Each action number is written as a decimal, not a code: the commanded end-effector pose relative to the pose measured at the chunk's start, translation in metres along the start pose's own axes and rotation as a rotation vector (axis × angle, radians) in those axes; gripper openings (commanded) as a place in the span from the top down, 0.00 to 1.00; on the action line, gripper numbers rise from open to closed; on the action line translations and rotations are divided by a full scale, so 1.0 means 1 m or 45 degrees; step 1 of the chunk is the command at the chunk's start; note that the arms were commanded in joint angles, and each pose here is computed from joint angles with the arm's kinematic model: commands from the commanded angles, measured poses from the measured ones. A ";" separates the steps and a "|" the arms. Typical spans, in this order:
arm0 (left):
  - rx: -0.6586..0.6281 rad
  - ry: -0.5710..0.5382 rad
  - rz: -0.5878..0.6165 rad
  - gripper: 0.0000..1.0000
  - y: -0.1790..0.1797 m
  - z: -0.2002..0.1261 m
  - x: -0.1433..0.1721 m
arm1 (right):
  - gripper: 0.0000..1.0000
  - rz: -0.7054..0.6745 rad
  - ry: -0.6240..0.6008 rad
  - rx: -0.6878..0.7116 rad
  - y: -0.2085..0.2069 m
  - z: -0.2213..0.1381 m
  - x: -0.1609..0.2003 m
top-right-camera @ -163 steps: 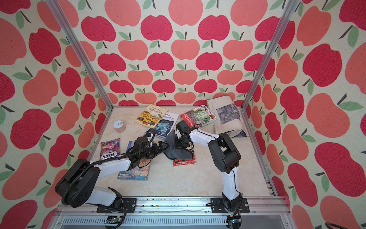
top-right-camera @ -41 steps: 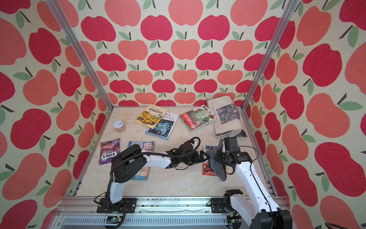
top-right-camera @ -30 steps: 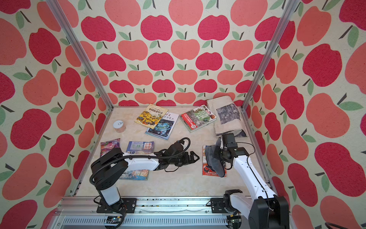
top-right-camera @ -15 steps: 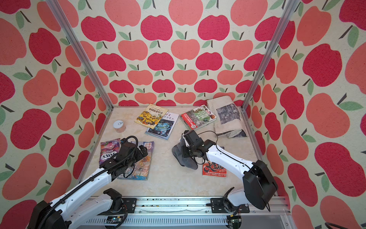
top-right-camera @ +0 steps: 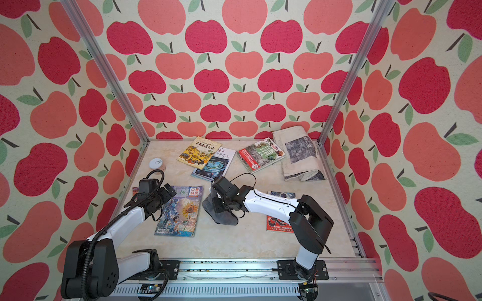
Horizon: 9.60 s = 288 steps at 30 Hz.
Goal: Wipe the cover of the book
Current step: Move the book to the center of the board, then wipe the dirt from the cover of the book, then adjust the book at the center of the board.
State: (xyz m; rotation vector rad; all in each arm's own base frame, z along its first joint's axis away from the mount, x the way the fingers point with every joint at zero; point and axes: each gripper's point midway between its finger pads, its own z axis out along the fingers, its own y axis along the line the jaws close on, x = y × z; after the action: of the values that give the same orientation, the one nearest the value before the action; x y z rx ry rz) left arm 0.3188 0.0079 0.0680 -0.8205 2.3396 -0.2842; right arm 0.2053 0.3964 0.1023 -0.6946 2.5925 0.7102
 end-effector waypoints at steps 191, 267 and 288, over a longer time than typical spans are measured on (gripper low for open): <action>0.692 0.229 0.036 0.01 -0.130 -0.035 0.119 | 1.00 0.176 0.178 0.210 -0.125 0.035 -0.046; 0.706 0.330 0.115 0.01 -0.177 -0.025 0.142 | 1.00 0.109 0.175 0.285 -0.142 0.008 -0.031; 0.681 0.347 0.102 0.01 -0.164 -0.016 0.156 | 1.00 0.097 0.308 0.310 -0.117 -0.026 0.100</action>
State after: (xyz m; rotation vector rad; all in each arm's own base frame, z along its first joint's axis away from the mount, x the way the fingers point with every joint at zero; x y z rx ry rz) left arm 0.2945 -0.2164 0.0704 -0.4378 2.3642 -0.9792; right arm 0.1937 0.2748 0.0370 -0.7158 2.8328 0.3853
